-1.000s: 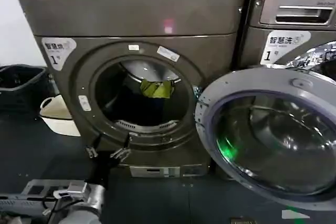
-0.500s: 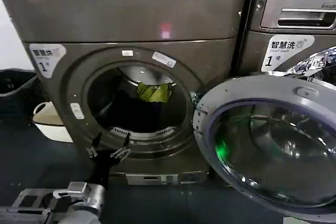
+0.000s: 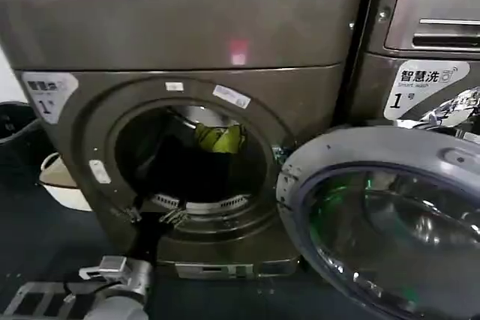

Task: Grasp the clothes from the dryer.

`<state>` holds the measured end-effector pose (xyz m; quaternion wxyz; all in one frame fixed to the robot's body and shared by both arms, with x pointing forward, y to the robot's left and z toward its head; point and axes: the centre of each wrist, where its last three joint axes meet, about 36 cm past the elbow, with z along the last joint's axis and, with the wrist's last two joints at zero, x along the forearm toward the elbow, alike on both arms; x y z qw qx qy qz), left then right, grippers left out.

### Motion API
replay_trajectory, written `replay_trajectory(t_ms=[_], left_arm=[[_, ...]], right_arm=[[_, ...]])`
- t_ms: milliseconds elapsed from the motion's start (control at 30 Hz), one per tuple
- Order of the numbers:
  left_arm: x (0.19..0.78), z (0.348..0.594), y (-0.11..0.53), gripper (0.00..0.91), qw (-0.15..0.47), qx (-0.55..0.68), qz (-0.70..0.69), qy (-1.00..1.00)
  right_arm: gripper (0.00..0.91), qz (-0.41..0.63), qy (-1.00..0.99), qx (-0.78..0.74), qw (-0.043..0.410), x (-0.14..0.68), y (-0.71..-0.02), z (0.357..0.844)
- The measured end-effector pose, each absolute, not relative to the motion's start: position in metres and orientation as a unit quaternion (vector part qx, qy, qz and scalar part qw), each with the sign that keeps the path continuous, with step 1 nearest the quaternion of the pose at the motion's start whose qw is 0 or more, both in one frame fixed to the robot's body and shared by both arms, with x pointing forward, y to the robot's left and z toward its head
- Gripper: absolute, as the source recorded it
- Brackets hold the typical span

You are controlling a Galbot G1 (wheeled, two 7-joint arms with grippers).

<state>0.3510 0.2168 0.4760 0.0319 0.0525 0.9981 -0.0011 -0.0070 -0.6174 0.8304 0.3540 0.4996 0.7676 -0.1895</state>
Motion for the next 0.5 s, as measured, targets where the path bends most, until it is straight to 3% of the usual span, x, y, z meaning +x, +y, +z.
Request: replay_trajectory(t_ms=[500], left_arm=[[0.413,0.462,0.214,0.907,0.042,0.053,-0.013,0.998]], right_arm=[[0.907,-0.219,0.773,0.490,0.340,-0.008,-0.603,0.837]])
